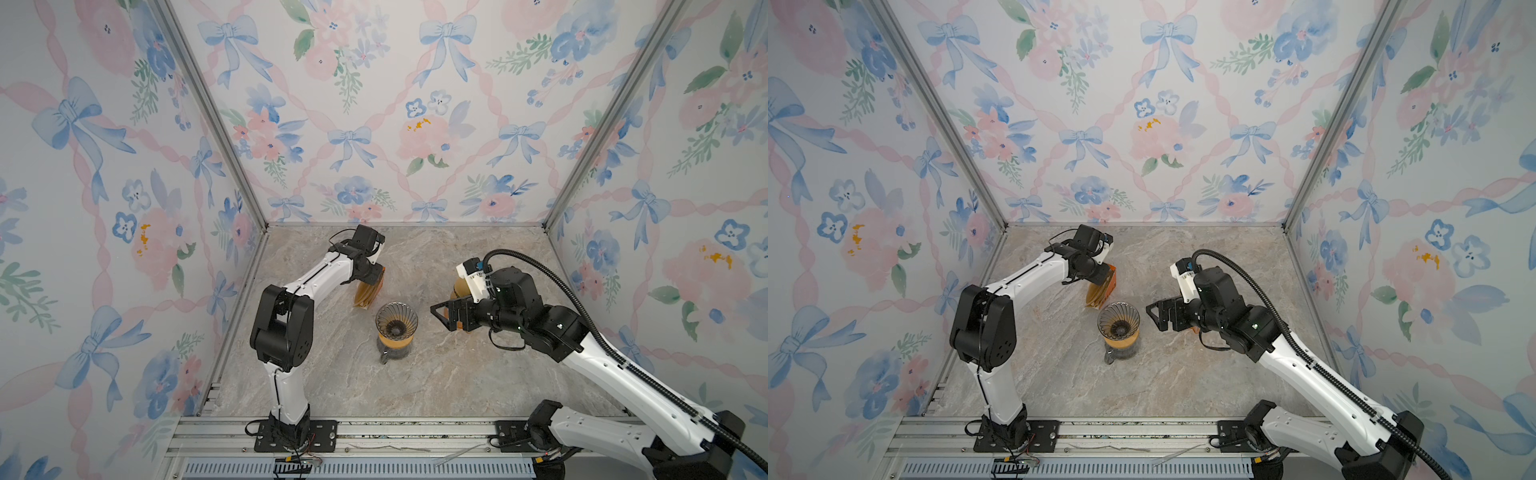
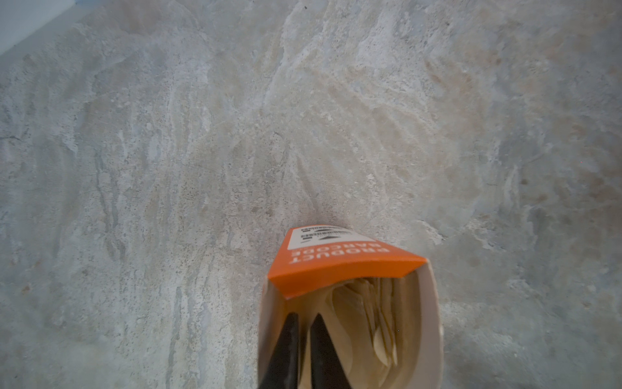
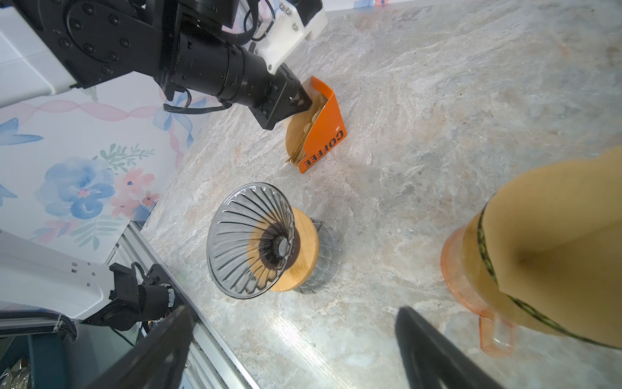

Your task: Place the coffee filter in the dripper

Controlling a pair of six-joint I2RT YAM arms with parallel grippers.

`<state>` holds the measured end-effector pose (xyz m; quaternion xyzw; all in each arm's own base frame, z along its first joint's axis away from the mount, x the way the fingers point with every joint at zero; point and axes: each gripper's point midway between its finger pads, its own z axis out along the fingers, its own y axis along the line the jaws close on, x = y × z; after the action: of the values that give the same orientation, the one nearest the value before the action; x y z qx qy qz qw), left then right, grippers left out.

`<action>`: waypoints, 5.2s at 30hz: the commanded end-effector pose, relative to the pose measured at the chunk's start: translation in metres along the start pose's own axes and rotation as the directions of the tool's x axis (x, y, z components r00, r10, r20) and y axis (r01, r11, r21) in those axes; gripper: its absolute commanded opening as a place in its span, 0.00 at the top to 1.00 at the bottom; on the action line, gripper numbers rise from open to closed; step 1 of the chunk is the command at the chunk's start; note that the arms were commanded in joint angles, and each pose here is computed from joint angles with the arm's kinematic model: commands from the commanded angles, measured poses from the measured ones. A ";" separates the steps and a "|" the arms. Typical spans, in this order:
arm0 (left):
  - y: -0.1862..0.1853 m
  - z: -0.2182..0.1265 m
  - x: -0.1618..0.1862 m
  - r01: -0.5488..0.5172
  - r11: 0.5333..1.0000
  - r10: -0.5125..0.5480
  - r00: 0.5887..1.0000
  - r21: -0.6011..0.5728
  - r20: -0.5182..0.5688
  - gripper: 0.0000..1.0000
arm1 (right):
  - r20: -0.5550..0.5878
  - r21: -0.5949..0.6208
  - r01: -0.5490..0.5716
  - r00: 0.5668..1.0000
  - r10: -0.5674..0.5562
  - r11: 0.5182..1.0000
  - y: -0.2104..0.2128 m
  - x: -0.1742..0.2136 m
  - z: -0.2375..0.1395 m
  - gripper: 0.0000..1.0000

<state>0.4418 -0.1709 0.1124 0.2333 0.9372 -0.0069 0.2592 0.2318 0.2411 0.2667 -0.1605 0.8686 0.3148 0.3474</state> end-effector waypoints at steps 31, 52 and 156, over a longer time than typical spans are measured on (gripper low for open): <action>-0.002 -0.054 -0.001 0.029 0.998 -0.026 0.999 -0.062 0.047 1.00 | 0.009 0.021 -0.007 1.000 0.007 1.000 -0.002 -0.001 -0.003 0.04; -0.003 -0.198 0.016 0.300 0.952 -0.307 0.925 0.067 0.224 1.00 | 0.050 0.068 0.009 0.999 -0.012 0.998 -0.008 -0.009 -0.022 0.04; -0.097 -0.156 0.108 0.369 0.910 -0.339 0.925 0.187 -0.173 0.02 | -0.326 0.162 0.110 0.944 -0.052 0.981 0.023 0.025 0.104 0.04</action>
<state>0.2386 -0.1912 0.1916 0.0930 0.9703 -0.1531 0.1624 0.2546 0.3209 0.2048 -0.2133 0.9290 0.1986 0.2282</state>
